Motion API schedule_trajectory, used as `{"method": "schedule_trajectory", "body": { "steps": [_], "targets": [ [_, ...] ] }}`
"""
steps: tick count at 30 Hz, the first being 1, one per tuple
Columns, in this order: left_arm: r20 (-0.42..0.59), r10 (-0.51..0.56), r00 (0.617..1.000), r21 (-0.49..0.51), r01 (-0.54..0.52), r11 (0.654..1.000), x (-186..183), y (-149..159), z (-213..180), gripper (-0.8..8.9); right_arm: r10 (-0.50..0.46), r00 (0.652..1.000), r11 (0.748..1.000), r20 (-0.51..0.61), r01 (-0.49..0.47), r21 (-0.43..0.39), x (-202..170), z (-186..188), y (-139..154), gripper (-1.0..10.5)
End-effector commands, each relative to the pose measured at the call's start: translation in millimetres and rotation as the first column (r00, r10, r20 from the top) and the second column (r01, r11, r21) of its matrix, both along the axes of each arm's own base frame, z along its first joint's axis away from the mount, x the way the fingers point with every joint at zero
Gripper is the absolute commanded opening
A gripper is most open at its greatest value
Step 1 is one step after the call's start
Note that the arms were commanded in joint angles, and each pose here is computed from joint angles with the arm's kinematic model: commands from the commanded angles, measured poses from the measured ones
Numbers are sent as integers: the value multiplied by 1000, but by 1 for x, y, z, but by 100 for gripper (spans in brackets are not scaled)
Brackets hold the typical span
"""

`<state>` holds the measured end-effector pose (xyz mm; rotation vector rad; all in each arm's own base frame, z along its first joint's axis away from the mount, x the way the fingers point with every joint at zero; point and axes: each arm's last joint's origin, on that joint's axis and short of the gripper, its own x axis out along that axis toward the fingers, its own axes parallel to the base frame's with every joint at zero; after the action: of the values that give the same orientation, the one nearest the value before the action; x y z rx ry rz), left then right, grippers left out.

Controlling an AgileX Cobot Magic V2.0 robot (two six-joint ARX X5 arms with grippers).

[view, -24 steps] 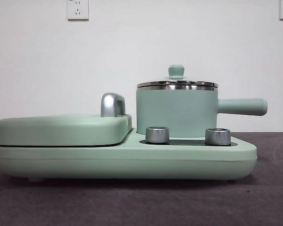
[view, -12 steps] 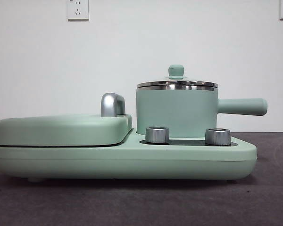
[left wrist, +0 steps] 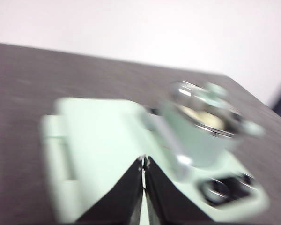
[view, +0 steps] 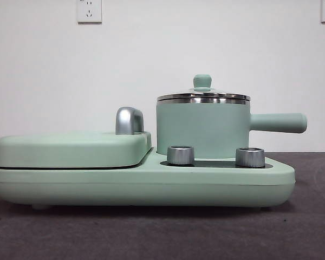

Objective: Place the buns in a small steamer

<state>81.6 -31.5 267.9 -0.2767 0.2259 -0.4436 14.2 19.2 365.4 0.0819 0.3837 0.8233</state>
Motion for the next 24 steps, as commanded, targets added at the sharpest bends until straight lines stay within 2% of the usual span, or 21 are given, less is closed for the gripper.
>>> {"method": "schedule_trajectory", "body": {
  "steps": [1,3,12,15,19,24],
  "targets": [
    [85,71,994,76,-78,994,0,8,-24,7,7,1000,1000,16,-7,3,0,3,0,20],
    [97,115,989,125,-127,984,0,12,-45,7,7,1000,1000,16,-7,3,0,3,0,20],
    [35,330,943,179,-331,926,6,23,-98,7,7,1000,1000,16,-7,3,0,3,0,21],
    [17,363,931,196,-360,912,8,23,-107,7,7,1000,1000,16,-7,3,0,3,0,21],
    [12,365,931,201,-360,911,10,23,-116,7,7,1000,1000,16,-7,3,0,3,0,21],
    [51,366,929,231,-367,901,12,24,-117,7,7,1000,1000,16,-7,3,0,3,0,21]
  ]
}}
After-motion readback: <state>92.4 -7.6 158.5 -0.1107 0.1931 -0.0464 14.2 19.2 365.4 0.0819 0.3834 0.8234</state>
